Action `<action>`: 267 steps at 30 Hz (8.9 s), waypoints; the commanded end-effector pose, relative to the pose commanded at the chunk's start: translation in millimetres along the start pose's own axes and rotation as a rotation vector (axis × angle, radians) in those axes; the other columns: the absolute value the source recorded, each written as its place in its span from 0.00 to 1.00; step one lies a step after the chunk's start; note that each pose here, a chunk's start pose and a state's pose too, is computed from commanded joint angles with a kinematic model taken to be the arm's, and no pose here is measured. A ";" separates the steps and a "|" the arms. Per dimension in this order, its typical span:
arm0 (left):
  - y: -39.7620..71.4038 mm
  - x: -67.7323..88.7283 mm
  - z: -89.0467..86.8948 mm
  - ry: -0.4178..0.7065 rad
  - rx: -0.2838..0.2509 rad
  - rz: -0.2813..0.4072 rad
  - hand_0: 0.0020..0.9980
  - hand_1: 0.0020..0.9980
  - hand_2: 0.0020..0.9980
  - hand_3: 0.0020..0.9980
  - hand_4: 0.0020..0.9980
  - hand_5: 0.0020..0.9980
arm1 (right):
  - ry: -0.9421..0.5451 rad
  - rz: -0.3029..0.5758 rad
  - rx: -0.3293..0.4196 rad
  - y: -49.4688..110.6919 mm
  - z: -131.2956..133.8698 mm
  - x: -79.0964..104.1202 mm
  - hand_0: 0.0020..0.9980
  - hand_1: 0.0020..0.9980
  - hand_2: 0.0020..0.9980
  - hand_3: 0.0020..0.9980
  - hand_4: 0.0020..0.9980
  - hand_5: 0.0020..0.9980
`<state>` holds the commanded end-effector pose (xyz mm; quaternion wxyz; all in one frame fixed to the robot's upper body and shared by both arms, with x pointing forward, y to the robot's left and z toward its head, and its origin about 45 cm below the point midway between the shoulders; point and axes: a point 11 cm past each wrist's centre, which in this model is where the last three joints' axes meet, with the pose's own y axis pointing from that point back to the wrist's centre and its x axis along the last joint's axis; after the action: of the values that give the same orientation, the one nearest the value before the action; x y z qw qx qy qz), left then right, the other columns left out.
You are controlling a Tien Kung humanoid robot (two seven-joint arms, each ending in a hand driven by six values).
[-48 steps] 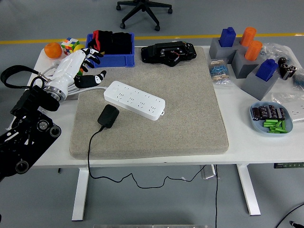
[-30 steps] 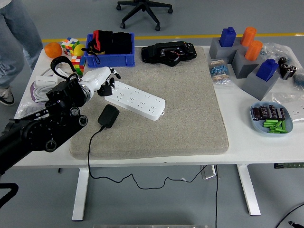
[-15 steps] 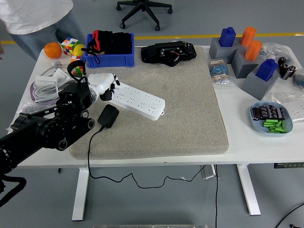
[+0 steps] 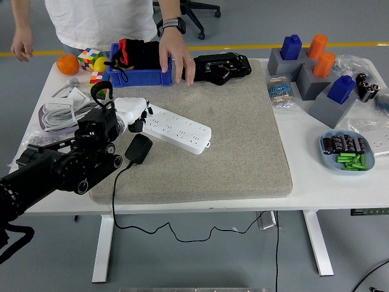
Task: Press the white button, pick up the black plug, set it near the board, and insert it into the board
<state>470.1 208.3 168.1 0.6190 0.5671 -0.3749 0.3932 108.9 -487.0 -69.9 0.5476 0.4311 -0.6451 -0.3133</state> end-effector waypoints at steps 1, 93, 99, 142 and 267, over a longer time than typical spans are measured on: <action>-0.2 0.0 0.1 -0.003 0.001 0.000 0.00 0.01 0.11 0.69 0.00 0.00 | 0.000 0.000 0.000 0.0 -0.1 0.0 0.82 0.66 0.65 0.63 0.75 0.50; 77.6 -52.3 -33.1 0.281 0.020 0.171 0.68 0.75 0.69 0.79 1.00 0.27 | 0.004 -0.006 -0.010 0.2 7.9 -4.2 0.82 0.66 0.65 0.63 0.75 0.50; 75.8 -58.4 -35.6 0.254 0.035 0.158 0.53 0.67 0.62 0.74 0.96 0.11 | 0.004 -0.007 -0.008 0.2 6.8 -4.5 0.82 0.66 0.65 0.63 0.75 0.50; 72.8 -30.8 -24.8 0.400 -0.065 0.265 0.15 0.25 0.26 0.42 0.48 0.00 | -0.005 -0.002 -0.001 0.2 9.3 -4.8 0.82 0.66 0.65 0.63 0.75 0.50; 39.0 -36.3 -6.7 0.498 0.057 0.160 0.95 1.00 1.00 1.00 1.00 0.44 | -0.003 -0.005 0.000 0.2 8.3 -5.9 0.82 0.65 0.65 0.62 0.75 0.49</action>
<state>419.8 214.6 150.5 0.6431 0.4386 -0.2433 0.5787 100.9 -482.2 -74.0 0.5459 0.4324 -0.6447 -0.3154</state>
